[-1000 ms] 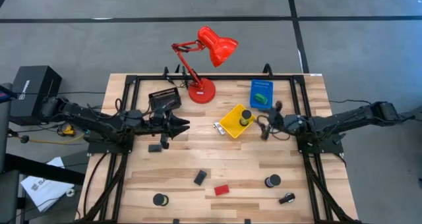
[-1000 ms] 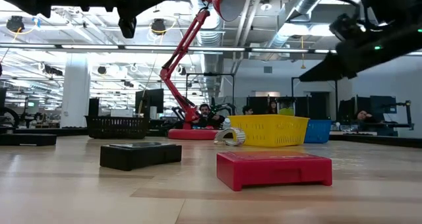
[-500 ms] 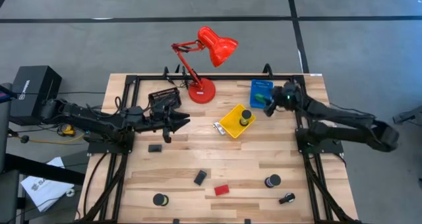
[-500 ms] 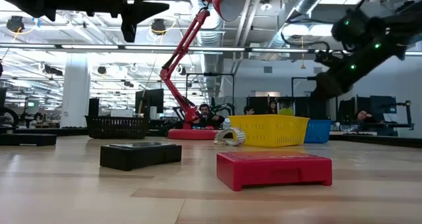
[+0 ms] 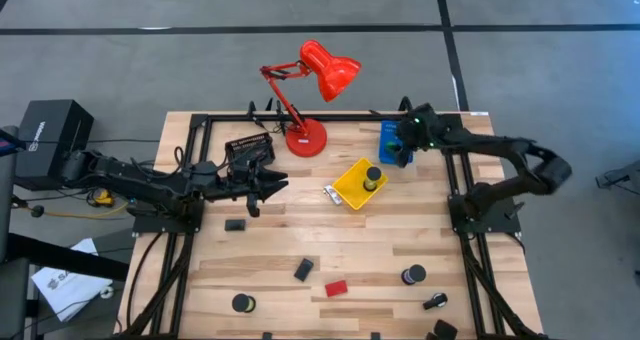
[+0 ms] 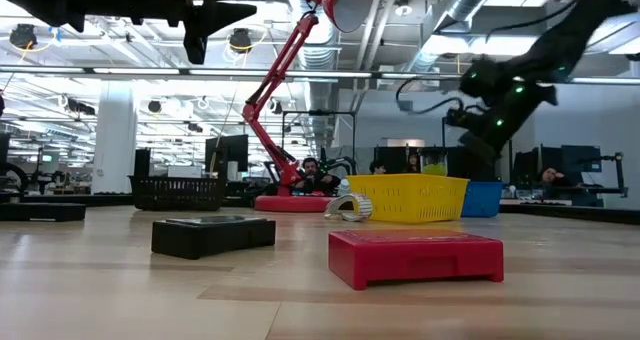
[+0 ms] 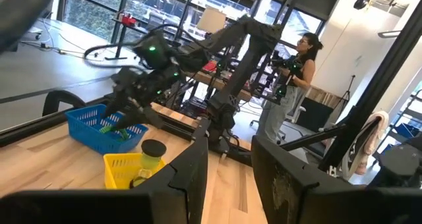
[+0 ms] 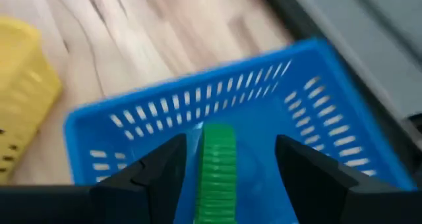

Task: Pick & Place Office items
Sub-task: Put the green wrist watch into the black bin

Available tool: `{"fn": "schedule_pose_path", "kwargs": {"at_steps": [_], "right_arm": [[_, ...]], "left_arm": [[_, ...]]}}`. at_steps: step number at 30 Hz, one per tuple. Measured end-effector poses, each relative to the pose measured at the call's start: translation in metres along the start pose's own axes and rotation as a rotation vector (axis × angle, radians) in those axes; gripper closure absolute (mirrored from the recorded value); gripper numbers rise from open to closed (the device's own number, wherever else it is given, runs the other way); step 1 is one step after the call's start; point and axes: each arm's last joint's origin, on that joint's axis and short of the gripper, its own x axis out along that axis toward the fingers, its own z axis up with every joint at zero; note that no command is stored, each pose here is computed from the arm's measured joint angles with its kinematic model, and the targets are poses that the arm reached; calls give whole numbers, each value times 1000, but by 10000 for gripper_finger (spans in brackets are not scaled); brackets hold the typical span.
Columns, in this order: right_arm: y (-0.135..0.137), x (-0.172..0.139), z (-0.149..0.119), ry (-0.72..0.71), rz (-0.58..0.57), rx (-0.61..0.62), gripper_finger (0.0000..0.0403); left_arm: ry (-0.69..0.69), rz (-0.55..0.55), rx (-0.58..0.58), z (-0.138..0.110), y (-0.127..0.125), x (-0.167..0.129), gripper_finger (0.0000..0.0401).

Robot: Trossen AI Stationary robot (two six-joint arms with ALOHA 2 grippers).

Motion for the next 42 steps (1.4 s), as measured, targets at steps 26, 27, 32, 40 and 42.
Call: {"fn": "schedule_pose_path", "kwargs": {"at_steps": [26,27,32,40,42], "right_arm": [[-14,14,27,279,1,84,396],[-13,11,28,275,0,84,395],[-11,-15,37,216,-64,92,389],[6,-77,56,-27,-89,79,391],[15,-91,59,-86,-78,74,394]], "left_arm": [[2,-2,0,0,0,0,289],[3,-2,0,0,0,0,289],[1,2,0,0,0,0,289],[1,1,0,0,0,0,289],[1,1,0,0,0,0,289]]}}
